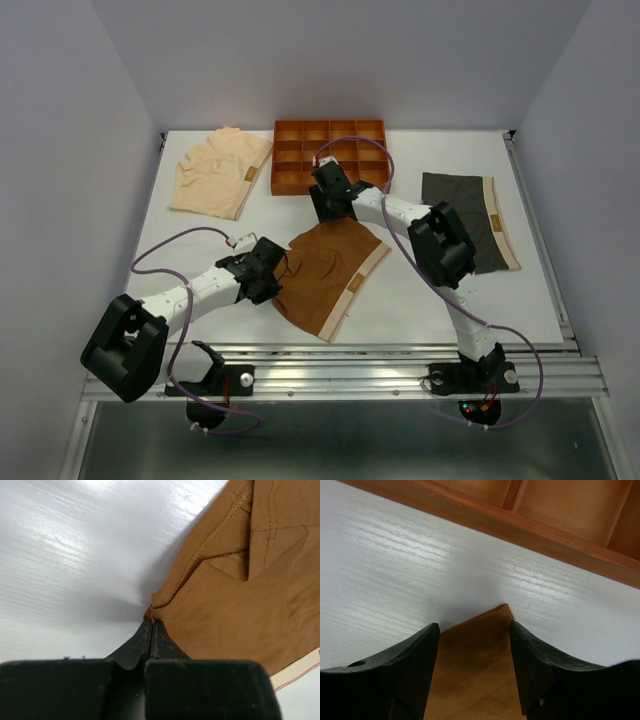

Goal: Roll the underwear
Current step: Fold the underwear

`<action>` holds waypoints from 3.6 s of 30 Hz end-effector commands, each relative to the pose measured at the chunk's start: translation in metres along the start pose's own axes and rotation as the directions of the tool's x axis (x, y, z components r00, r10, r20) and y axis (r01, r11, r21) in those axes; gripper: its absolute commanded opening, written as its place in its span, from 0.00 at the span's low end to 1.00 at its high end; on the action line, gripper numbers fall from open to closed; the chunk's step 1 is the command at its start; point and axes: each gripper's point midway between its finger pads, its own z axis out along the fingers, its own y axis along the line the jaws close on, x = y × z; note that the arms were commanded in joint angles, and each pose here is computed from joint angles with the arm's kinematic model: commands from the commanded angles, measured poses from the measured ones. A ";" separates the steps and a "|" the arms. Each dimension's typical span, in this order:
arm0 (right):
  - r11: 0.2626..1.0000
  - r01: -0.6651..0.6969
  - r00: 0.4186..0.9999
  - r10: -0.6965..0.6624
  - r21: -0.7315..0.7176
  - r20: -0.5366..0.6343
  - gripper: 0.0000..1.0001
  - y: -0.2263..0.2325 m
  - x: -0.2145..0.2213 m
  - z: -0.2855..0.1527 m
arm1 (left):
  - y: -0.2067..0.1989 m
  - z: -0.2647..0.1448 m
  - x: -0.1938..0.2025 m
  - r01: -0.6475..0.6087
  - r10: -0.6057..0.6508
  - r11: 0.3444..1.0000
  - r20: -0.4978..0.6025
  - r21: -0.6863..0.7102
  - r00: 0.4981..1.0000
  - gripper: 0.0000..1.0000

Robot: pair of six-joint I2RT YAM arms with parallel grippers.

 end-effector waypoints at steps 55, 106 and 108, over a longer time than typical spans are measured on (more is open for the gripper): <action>0.912 -0.041 0.847 0.249 -0.409 0.470 0.01 -0.054 -0.022 -0.099 | -0.037 -0.082 0.054 -0.417 0.430 0.903 0.287 -0.109 0.856 0.00; 0.962 -0.131 0.958 0.185 -0.240 0.221 0.05 -0.112 0.017 -0.084 | -0.074 -0.075 0.047 -0.496 0.460 0.863 0.257 0.096 0.850 0.00; 0.966 -0.145 0.959 0.190 -0.216 0.208 0.05 -0.116 0.027 -0.085 | -0.077 -0.075 0.055 -0.508 0.469 0.853 0.248 0.123 0.848 0.00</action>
